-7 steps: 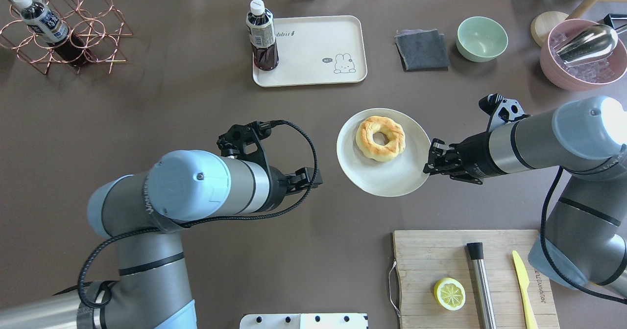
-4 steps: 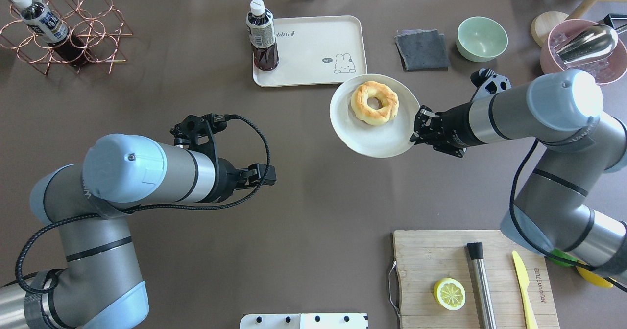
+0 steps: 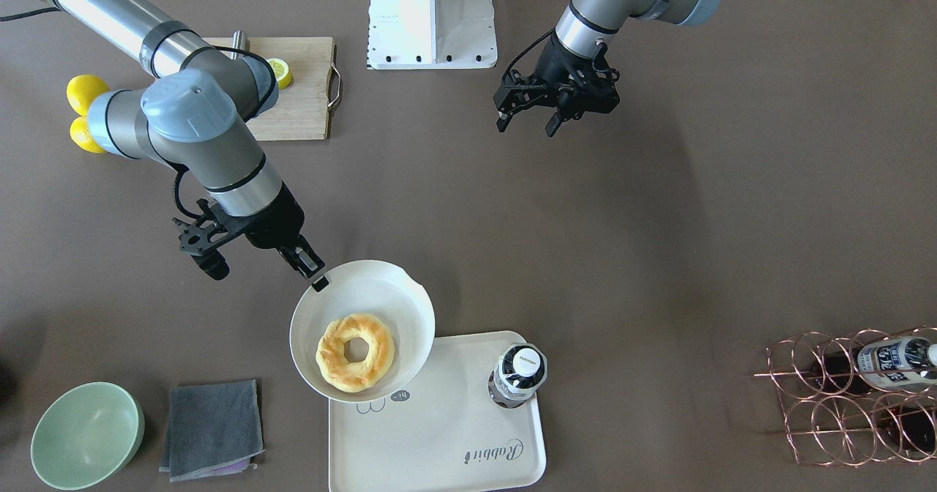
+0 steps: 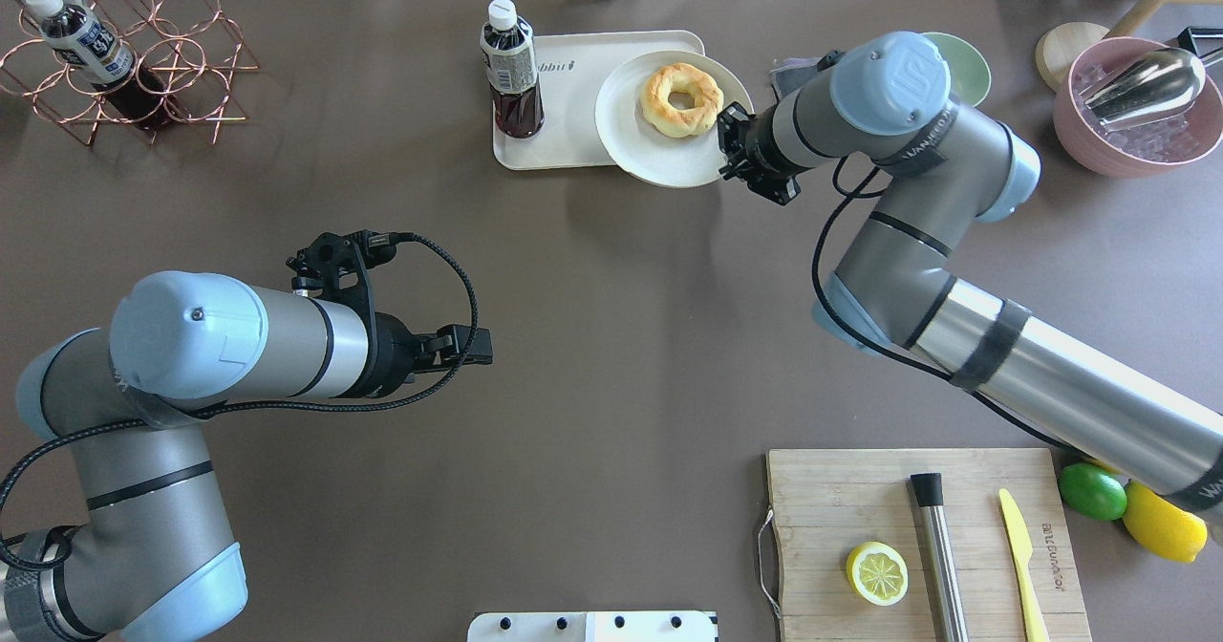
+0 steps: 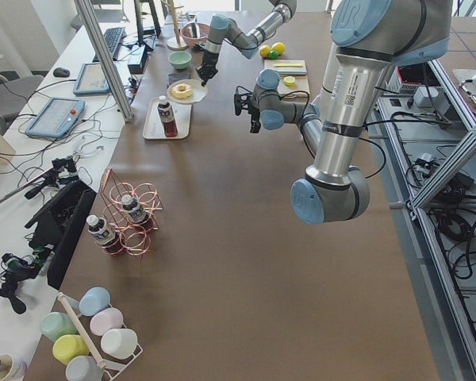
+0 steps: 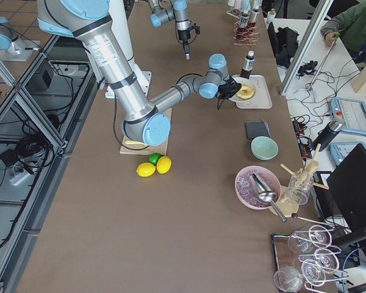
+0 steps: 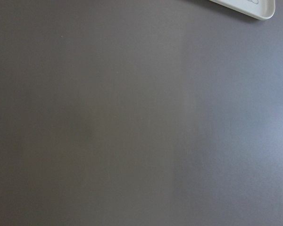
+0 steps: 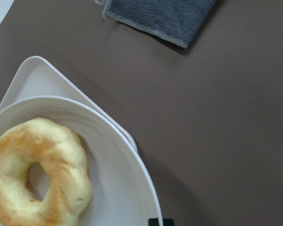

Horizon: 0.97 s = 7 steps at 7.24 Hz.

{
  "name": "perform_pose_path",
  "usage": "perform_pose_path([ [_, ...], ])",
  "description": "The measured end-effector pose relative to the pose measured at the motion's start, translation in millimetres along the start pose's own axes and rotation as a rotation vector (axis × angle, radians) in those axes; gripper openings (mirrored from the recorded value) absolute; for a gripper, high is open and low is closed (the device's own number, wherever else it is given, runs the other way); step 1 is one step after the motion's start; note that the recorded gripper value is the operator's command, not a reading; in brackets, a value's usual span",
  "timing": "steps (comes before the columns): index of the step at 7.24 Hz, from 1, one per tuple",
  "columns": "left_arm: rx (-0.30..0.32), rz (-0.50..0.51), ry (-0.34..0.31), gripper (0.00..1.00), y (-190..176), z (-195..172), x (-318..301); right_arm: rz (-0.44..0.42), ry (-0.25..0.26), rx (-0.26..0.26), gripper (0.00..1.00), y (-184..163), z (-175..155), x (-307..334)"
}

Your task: Place donut on tray

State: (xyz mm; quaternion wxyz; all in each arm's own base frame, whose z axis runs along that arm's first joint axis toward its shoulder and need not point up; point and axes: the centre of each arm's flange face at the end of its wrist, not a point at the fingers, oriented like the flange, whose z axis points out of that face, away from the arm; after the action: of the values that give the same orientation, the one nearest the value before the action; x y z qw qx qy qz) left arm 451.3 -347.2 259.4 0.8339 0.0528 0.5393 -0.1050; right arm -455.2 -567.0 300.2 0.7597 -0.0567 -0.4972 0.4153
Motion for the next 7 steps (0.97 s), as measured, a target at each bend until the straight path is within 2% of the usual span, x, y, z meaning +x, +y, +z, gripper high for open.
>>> perform_pose_path([
  [2,0.003,-0.001,0.0,0.98,-0.8,0.2,-1.4,0.048,0.019,0.056,0.0,-5.8,33.5,-61.4],
  [5,0.013,-0.005,0.0,0.98,-7.3,-2.6,-2.4,0.088,0.058,0.106,0.0,-6.7,67.8,-116.8],
  [6,0.015,-0.006,0.0,0.98,-9.0,-3.1,-2.2,0.091,0.059,0.112,0.42,-10.9,81.3,-120.9],
  [7,0.017,-0.007,0.0,0.98,-10.0,-3.2,-2.4,0.087,0.055,0.112,0.99,-14.1,89.4,-120.2],
])
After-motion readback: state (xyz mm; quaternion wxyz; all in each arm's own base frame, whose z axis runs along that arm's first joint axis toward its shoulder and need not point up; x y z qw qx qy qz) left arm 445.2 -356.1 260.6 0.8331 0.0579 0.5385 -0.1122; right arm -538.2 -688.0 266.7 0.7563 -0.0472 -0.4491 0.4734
